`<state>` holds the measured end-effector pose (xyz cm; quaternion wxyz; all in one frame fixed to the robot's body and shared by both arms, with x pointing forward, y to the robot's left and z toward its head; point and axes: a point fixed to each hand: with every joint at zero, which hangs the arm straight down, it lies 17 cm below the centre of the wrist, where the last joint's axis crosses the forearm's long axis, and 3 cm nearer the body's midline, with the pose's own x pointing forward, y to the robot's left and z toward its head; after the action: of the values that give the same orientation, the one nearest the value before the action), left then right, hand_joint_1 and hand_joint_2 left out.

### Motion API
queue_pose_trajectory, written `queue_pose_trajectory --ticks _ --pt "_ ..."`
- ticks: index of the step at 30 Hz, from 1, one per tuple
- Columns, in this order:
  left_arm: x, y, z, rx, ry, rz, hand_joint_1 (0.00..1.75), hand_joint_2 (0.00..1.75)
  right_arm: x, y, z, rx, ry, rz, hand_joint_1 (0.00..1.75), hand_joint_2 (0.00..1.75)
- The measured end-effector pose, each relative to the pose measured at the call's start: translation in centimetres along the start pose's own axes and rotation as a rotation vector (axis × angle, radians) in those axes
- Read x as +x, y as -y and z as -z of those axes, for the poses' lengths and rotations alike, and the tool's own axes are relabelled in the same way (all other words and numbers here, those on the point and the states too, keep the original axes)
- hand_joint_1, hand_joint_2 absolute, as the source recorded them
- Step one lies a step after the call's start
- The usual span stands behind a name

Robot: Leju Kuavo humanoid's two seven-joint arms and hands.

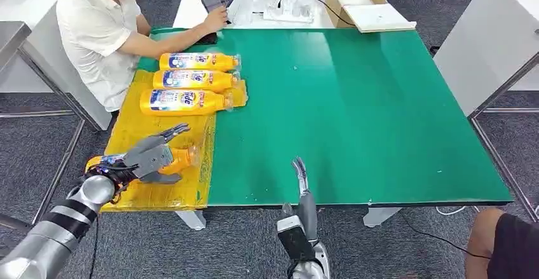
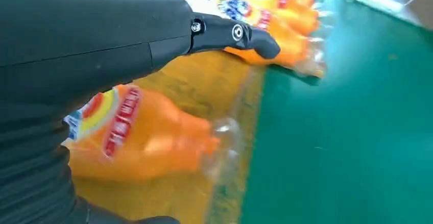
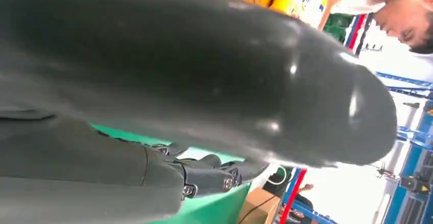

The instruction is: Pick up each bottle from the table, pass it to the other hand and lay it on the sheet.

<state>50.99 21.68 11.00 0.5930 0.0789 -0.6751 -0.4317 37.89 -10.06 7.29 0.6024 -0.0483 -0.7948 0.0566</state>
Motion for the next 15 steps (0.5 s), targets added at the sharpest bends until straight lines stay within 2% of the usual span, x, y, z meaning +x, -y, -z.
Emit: queue_pose_trajectory --ticks 6,15 --pt "2.9 -0.2 -0.1 0.051 0.073 -0.019 0.00 1.75 -0.2 0.1 -0.2 -0.005 -0.006 -0.002 0.00 0.00" --pt "5.3 -0.1 -1.1 0.069 0.131 -0.149 0.00 1.75 -0.5 0.3 -0.6 -0.012 -0.016 -0.008 0.00 0.00"
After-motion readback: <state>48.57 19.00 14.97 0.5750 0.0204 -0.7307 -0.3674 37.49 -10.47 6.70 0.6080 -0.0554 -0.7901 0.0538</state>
